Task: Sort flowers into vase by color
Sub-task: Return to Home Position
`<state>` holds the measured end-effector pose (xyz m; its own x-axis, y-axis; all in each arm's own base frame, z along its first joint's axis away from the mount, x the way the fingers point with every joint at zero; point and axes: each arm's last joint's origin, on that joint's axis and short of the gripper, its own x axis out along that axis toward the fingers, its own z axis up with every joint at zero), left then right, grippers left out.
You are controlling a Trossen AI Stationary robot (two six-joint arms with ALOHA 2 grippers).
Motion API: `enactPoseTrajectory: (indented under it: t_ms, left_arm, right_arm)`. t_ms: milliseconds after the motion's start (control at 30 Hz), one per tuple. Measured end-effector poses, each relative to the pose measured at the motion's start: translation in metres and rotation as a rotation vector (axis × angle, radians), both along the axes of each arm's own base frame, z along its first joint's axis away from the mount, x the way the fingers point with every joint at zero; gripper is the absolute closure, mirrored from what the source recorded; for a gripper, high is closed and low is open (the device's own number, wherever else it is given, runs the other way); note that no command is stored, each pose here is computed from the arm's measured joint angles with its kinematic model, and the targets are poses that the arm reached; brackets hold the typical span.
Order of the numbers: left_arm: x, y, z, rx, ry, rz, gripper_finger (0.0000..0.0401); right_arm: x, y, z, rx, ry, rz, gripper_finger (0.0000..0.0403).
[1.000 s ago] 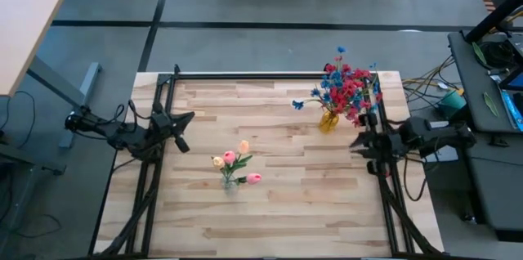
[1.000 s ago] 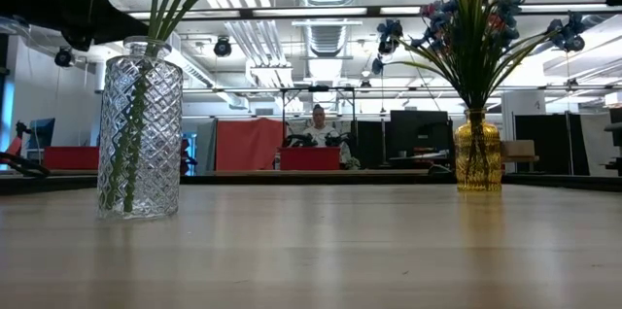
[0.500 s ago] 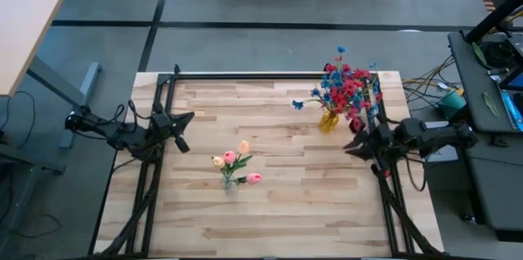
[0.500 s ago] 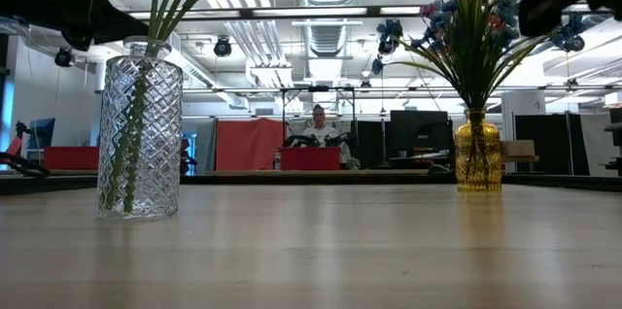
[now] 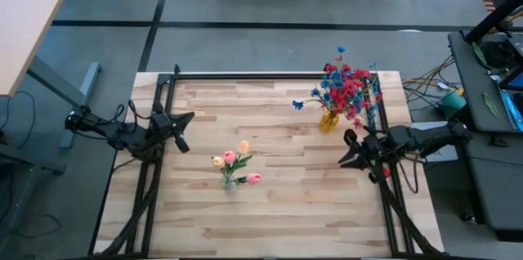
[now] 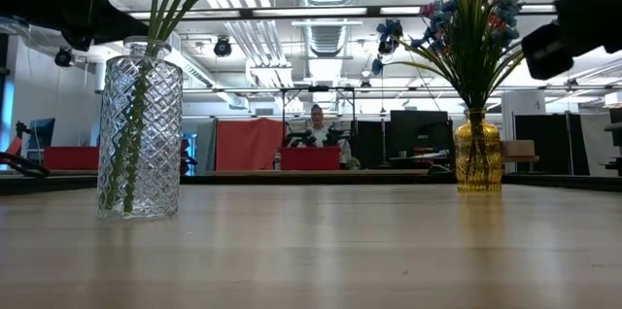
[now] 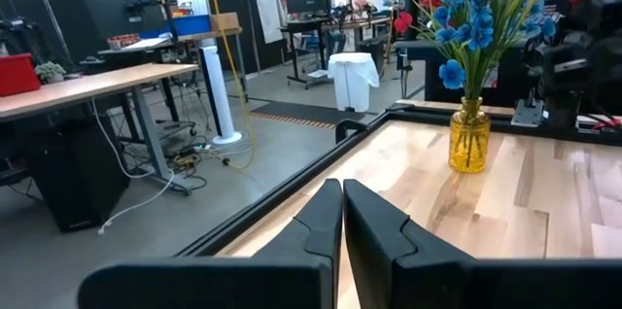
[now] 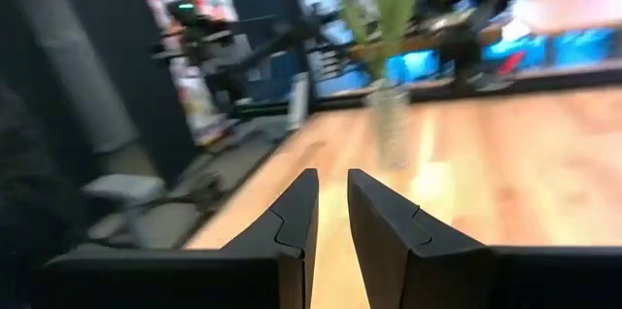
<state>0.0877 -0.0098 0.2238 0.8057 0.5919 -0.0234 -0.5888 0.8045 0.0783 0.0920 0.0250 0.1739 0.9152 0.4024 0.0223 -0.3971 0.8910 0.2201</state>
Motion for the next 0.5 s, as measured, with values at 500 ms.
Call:
enactPoseTrajectory:
  t_ms: [500]
  left_arm:
    - [0.002,-0.001,-0.002,0.009,0.021,0.000,0.0401]
  right_arm:
    - [0.007,-0.014,0.000,-0.235,-0.085,-0.515,0.0351]
